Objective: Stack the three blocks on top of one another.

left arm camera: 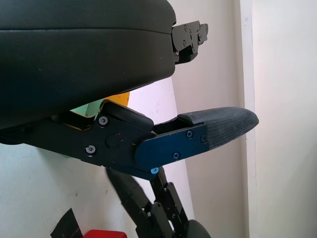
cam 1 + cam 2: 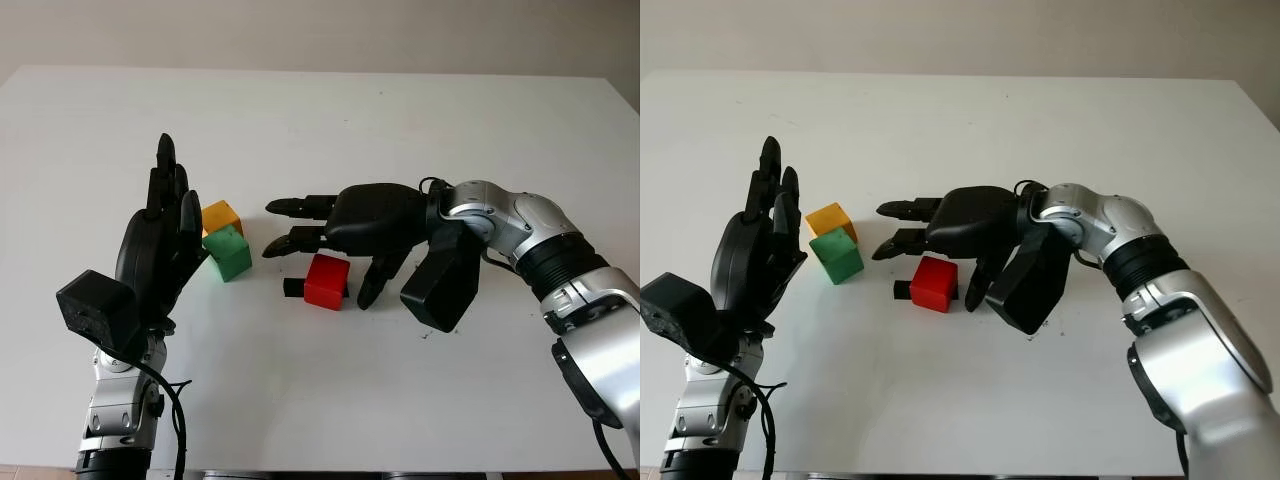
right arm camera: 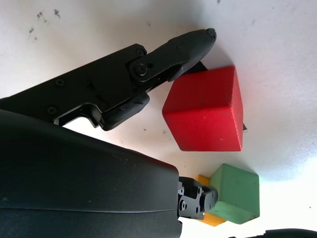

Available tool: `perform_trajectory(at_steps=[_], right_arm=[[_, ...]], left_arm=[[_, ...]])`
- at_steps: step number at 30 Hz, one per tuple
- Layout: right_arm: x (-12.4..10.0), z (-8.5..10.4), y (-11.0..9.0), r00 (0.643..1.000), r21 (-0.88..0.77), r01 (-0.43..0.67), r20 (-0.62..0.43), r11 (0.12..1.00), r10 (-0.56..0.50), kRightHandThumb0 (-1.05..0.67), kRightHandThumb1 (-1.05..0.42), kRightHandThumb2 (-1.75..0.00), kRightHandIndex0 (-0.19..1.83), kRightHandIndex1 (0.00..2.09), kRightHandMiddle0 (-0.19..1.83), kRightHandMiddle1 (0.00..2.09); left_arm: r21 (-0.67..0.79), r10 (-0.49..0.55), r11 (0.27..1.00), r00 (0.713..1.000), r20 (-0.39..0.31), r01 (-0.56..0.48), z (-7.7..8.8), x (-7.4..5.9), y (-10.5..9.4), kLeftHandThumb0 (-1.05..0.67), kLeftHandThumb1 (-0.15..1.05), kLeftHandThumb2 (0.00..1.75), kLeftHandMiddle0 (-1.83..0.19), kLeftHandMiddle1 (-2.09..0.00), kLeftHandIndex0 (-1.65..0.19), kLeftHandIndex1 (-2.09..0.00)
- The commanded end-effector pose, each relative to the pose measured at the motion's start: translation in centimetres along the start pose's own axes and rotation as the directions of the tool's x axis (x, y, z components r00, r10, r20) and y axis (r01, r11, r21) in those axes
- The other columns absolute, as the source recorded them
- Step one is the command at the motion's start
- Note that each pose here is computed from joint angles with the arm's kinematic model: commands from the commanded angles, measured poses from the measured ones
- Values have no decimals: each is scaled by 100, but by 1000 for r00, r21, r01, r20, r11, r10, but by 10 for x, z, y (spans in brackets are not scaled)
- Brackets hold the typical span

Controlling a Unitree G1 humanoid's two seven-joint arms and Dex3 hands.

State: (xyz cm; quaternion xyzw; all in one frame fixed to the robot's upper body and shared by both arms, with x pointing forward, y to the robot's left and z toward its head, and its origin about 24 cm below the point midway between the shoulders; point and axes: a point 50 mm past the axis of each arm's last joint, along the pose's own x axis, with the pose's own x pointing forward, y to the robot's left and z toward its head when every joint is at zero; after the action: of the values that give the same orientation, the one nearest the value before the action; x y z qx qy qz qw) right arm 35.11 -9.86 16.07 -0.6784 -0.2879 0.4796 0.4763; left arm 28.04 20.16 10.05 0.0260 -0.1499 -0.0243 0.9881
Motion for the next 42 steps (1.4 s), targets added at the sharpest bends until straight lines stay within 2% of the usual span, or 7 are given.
perform_trajectory(at_steps=[1, 9, 16, 24, 30, 38, 42], right_arm=[[-5, -3, -12, 1000, -47, 17, -16, 999, -18, -80, -90, -6, -19, 0, -19, 1], [-40, -21, -28, 975, 90, 190, -130, 978, -178, -91, -100, -10, -19, 0, -19, 0], [-85, -34, 5, 743, 483, 669, -451, 564, -495, -88, -105, -51, -19, 0, -19, 1], [-83, -19, 51, 543, 599, 799, -689, 44, -479, -76, -105, -64, -19, 0, -19, 1], [-77, -6, 67, 468, 582, 765, -796, -276, -384, -75, -105, -64, -19, 0, -19, 0], [-69, 14, 76, 442, 560, 727, -824, -397, -353, -73, -105, -73, -19, 0, -19, 0], [-67, 17, 77, 442, 554, 721, -830, -415, -341, -72, -105, -73, -19, 0, -19, 0]], left_arm=[[4, -3, 1000, 1000, 13, 3, 2, -1, 1, -80, 105, 69, 19, 0, 19, 0], [13, 20, 1000, 1000, 16, -20, 3, -3, 0, -79, 105, 70, 19, 0, 19, 0], [31, 20, 999, 1000, 19, -20, 4, -1, 6, -77, 105, 72, 19, 0, 19, 0], [130, 15, 991, 998, 53, -22, 20, 8, 28, -73, 105, 67, 19, -1, 19, 0], [302, -7, 953, 997, 75, -16, 40, 15, 48, -68, 105, 61, 17, -4, 17, -3], [438, -49, 899, 989, 139, -18, 63, 29, 68, -46, 105, 33, -7, -10, -5, -12], [531, -143, 846, 981, 130, 54, 86, 43, 76, -28, 104, 12, -54, -20, -45, -30]])
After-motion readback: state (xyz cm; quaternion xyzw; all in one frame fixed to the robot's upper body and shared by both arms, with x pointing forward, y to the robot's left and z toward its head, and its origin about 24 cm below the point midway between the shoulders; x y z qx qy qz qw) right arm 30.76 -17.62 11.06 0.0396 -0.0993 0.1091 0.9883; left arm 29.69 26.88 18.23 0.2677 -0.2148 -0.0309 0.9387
